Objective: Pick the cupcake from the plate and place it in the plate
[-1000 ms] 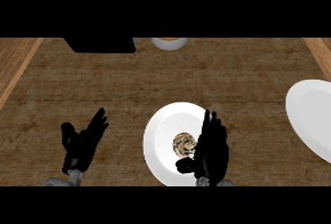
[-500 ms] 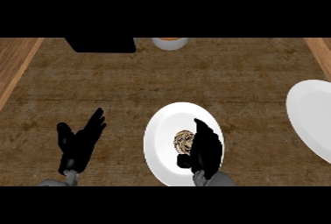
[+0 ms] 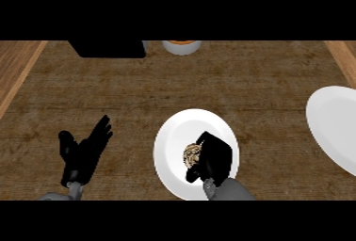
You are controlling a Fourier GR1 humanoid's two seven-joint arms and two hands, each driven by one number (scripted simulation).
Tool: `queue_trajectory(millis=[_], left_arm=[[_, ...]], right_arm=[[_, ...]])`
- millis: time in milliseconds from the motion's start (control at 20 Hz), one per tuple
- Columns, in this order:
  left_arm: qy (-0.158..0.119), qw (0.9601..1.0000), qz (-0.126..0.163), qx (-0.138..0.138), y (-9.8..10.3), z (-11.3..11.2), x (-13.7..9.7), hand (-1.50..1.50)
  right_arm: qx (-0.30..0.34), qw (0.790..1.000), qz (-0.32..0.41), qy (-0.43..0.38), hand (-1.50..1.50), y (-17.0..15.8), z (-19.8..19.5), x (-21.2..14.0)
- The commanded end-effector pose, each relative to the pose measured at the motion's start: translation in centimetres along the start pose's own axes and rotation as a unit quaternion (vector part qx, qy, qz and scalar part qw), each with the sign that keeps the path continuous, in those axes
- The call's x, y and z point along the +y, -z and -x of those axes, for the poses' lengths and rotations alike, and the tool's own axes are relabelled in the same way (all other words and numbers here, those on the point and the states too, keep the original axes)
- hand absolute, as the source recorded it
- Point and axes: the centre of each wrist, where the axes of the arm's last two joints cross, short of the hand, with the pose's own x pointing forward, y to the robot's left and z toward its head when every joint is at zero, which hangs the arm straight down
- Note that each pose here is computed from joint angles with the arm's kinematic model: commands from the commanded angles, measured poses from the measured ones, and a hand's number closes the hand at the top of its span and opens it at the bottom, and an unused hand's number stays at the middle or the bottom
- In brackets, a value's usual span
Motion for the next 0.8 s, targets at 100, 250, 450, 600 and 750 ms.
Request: queue_trajectory(millis=[100,250,450,600,750], left_arm=[[0.006,1.0000,0.001,-0.001,-0.2,0.3,-0.5,0.00],[0.007,1.0000,-0.005,-0.004,-0.9,-0.4,0.0,0.00],[-0.001,1.0000,-0.002,0.004,-0.1,-0.1,-2.1,0.00],[0.003,1.0000,0.000,0.007,-0.3,0.6,-0.5,0.00],[-0.006,0.9999,-0.013,0.003,0.4,0.5,-0.2,0.00]], right_arm=[[0.079,0.996,0.031,-0.004,1.50,4.2,-1.3,-2.0],[0.097,0.994,0.055,0.007,1.50,8.9,-0.2,-5.6],[0.017,0.978,0.200,0.054,1.50,8.8,-1.6,-5.9],[0.004,0.958,0.279,0.060,1.50,9.6,-3.1,-8.7],[0.022,0.941,0.324,0.096,1.50,9.7,-2.6,-8.8]])
